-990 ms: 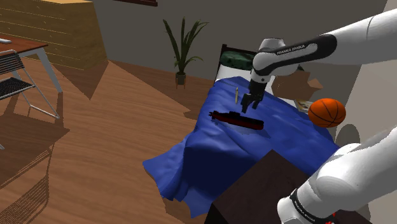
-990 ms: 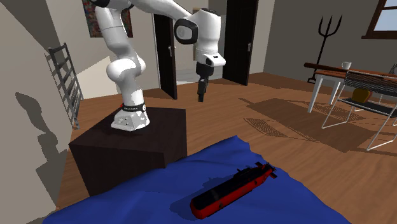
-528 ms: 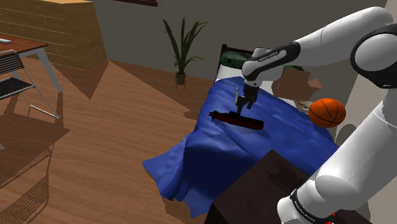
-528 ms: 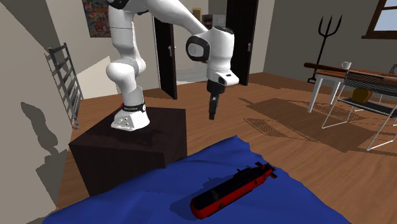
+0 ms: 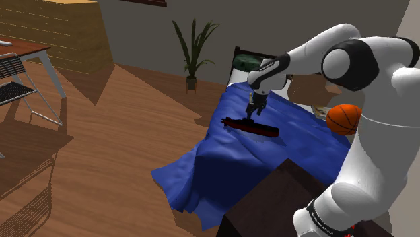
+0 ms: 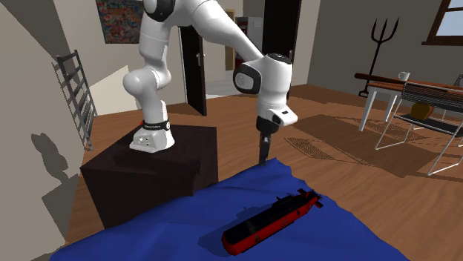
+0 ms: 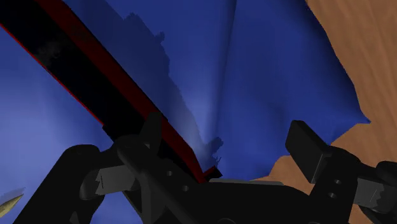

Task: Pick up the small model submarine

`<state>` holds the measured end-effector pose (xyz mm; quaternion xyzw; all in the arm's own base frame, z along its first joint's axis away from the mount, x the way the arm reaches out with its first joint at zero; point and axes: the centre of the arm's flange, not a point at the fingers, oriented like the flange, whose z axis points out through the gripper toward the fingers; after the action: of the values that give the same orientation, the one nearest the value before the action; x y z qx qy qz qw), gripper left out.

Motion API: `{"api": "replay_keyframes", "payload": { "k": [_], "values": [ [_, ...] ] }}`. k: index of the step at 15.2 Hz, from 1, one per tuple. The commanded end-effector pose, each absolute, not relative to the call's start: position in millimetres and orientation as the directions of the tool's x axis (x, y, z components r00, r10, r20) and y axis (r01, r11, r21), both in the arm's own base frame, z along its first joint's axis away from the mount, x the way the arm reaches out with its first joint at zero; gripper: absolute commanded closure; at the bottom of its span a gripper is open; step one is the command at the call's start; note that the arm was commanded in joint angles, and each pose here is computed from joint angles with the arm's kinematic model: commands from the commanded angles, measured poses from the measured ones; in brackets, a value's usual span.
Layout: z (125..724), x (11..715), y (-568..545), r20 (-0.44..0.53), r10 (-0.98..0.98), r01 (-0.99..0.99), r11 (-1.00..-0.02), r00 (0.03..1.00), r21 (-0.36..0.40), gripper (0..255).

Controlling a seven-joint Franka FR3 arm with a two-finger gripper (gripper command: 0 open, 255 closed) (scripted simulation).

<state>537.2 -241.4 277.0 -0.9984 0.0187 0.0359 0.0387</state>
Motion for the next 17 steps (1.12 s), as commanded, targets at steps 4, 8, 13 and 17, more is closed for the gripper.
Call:
{"api": "replay_keyframes", "payload": {
  "k": [4, 8, 13, 17],
  "values": [
    [236.8, 572.5, -277.6, -0.065, -0.037, -0.041, -0.997, 0.997, -0.062, 0],
    [206.8, 601.4, -307.4, -0.059, -0.040, -0.043, -0.998, 0.997, -0.052, 0],
    [177.6, 619.6, -326.3, -0.055, -0.042, -0.044, -0.998, 0.998, -0.045, 0],
    [156.4, 619.6, -326.3, -0.055, -0.042, -0.044, -0.998, 0.998, -0.045, 0]
  ]
}}
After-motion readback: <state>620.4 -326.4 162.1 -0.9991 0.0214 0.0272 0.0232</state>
